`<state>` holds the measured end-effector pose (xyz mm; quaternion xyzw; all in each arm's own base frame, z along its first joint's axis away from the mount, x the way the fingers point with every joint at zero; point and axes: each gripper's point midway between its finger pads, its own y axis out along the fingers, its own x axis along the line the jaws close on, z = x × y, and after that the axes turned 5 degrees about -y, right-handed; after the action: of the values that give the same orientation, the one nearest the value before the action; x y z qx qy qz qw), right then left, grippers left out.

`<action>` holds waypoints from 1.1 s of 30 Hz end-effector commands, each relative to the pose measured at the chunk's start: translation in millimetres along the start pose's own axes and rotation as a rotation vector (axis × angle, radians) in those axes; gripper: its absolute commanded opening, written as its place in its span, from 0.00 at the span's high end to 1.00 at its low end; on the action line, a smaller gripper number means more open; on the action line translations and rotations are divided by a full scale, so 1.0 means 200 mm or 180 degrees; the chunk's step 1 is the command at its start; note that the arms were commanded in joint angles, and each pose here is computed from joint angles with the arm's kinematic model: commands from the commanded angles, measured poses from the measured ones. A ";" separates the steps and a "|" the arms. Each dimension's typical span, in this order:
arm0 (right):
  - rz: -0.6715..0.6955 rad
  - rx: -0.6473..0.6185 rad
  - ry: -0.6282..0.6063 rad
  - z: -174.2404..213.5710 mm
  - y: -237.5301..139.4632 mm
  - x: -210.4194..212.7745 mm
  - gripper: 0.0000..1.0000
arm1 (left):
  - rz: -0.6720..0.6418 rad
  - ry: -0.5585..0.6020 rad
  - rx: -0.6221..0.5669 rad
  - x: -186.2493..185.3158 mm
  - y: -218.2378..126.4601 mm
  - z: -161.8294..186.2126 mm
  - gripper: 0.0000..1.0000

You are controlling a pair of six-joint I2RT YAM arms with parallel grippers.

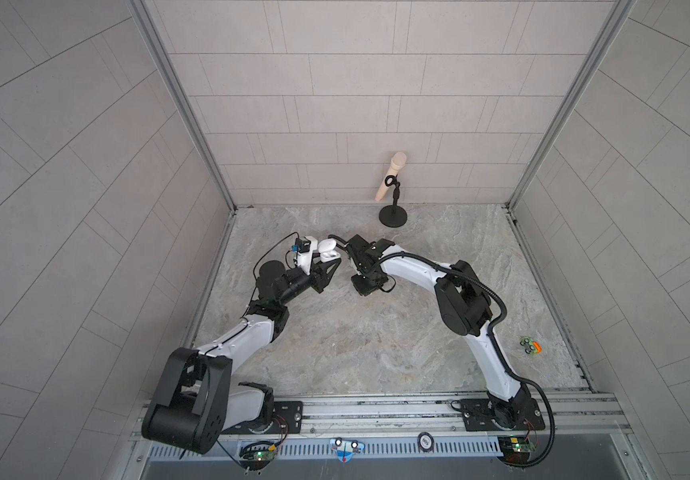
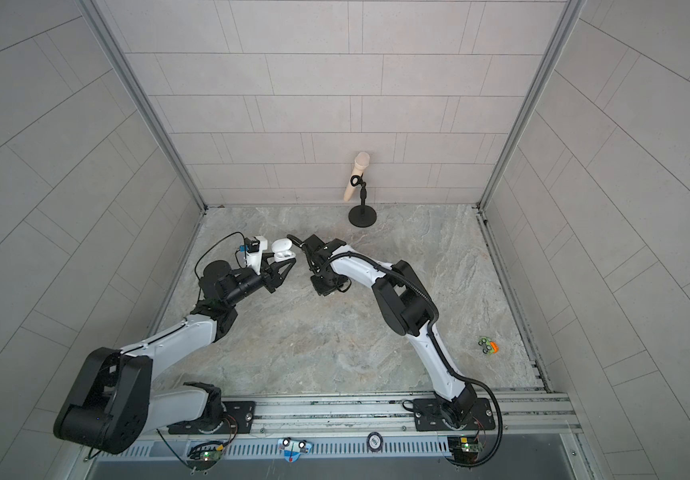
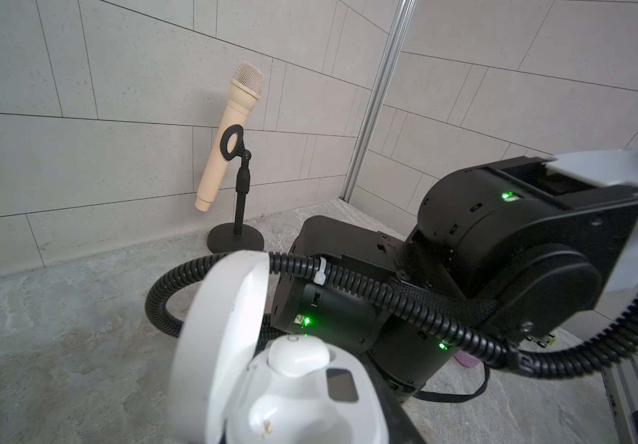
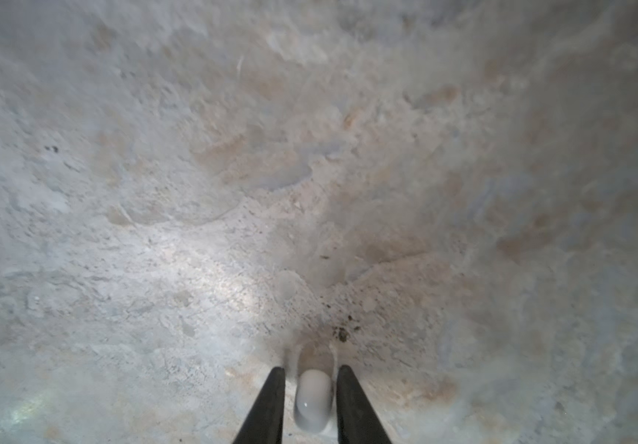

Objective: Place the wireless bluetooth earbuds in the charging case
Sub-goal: 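Close the right gripper on the white earbud while the left gripper holds the case, then lift the earbud and carry it with the right gripper to the case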

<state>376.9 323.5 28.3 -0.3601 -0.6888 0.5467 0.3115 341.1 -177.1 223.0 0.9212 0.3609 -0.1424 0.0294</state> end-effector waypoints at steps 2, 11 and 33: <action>0.0166 0.0175 -0.0042 0.07 0.05 -0.02 0.77 | 0.0052 0.0102 -0.0110 -0.04 -0.02 -0.05 0.87; 0.0297 0.0188 -0.0035 0.10 0.05 -0.05 0.86 | 0.0075 0.0081 -0.0101 -0.04 -0.01 -0.05 0.86; -0.0391 -0.0741 0.0759 0.24 -0.69 -0.19 0.90 | 0.0534 0.0109 -0.0016 -0.32 0.05 0.03 0.85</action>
<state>348.9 244.8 131.0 -0.4213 -0.7141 0.4273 0.3605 307.4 -222.1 227.9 0.9454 0.2946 -0.1372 0.0252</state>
